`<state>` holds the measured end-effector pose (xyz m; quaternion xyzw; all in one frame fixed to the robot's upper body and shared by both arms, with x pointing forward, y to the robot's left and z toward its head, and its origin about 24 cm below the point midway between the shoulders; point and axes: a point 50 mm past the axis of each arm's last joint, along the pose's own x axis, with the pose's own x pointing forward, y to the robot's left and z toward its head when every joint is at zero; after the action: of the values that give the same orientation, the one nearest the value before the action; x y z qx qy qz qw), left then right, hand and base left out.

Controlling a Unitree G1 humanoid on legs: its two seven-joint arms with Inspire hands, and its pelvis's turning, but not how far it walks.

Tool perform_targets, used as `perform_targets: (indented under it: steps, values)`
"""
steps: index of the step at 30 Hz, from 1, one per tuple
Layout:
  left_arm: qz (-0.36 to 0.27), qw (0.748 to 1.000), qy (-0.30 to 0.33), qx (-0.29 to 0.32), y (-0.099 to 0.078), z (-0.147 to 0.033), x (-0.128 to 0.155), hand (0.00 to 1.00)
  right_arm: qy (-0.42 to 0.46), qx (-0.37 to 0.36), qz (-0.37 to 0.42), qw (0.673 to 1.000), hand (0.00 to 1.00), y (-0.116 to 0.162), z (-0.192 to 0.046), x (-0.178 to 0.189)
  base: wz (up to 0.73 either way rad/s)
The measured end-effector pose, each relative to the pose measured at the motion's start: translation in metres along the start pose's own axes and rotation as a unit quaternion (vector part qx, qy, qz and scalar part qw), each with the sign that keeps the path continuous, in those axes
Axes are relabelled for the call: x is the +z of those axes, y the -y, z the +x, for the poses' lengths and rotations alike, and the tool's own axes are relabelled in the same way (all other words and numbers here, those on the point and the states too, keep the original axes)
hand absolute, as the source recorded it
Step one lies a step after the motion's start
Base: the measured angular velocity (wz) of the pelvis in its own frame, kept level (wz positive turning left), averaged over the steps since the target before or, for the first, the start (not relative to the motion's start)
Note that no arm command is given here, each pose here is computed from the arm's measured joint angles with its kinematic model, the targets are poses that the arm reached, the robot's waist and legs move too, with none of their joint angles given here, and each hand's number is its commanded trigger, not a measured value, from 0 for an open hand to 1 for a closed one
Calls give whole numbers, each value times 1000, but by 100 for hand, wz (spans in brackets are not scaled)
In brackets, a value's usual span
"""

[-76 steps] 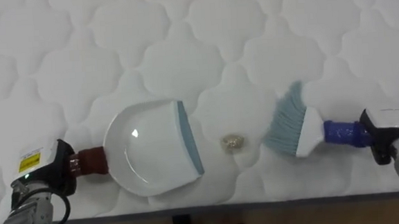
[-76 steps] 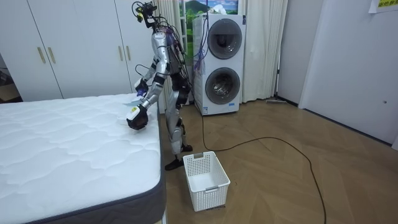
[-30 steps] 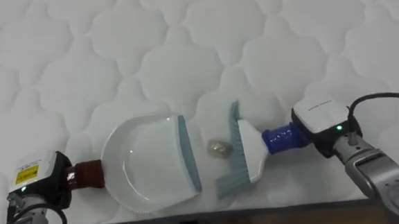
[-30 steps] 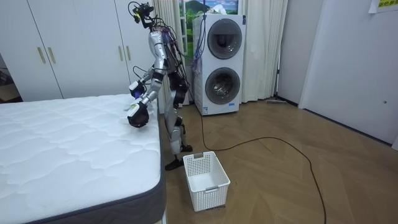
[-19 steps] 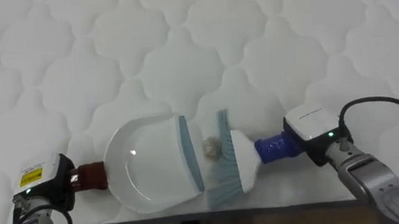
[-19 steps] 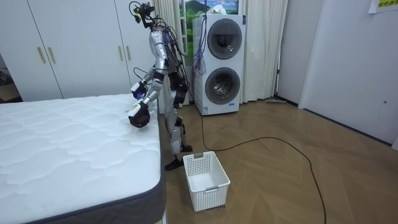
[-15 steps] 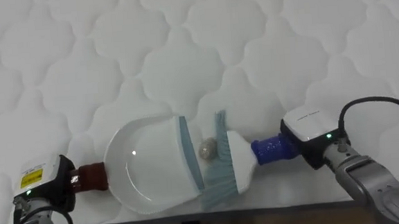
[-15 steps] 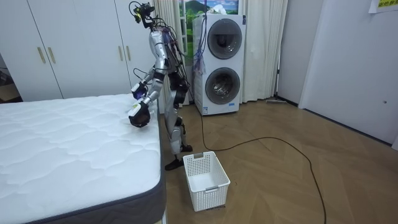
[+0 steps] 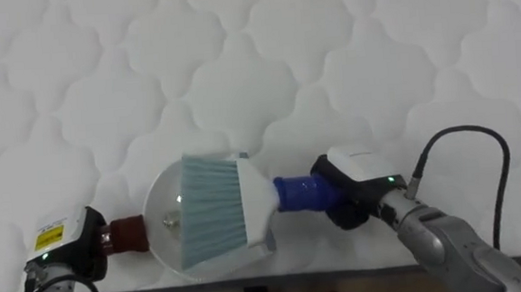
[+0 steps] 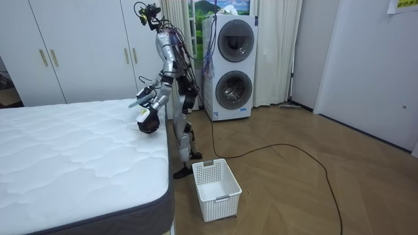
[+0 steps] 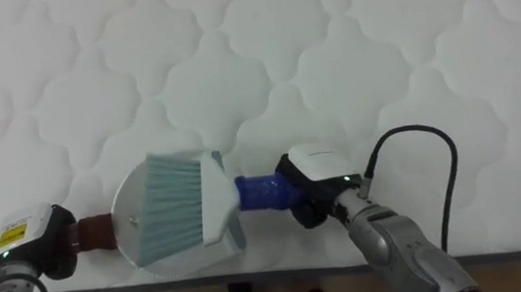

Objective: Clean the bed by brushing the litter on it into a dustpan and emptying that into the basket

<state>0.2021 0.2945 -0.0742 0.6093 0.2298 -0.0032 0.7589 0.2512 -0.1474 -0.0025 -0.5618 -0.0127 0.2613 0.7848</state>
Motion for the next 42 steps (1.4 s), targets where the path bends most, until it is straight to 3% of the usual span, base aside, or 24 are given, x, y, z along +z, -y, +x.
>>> perform_targets:
  steps: [14,22,27,32,33,34,36,42]
  values:
    - [-6,1000,2,-10,6,-4,0,100,21,-43,4,999,100,13,2,1,1]
    - [-18,1000,4,-4,7,-4,1,100,-56,-114,130,983,100,15,-9,-39,6]
    - [-45,999,-2,4,10,-6,5,100,-144,-189,205,950,100,15,-31,-74,4]
    - [-76,996,13,35,-1,-2,14,100,-210,-258,287,898,100,14,-49,-98,-3]
    - [-89,995,13,46,-4,-2,15,100,-221,-277,305,884,95,14,-53,-102,-9]
    - [-95,994,13,52,-5,-2,16,100,-226,-287,317,875,0,15,-55,-104,0]
    - [-113,991,29,72,-12,-1,25,100,-244,-314,362,843,0,11,-62,-109,4]
    - [-148,980,84,107,-26,-4,47,100,-282,-320,408,807,0,-11,-78,-113,1]
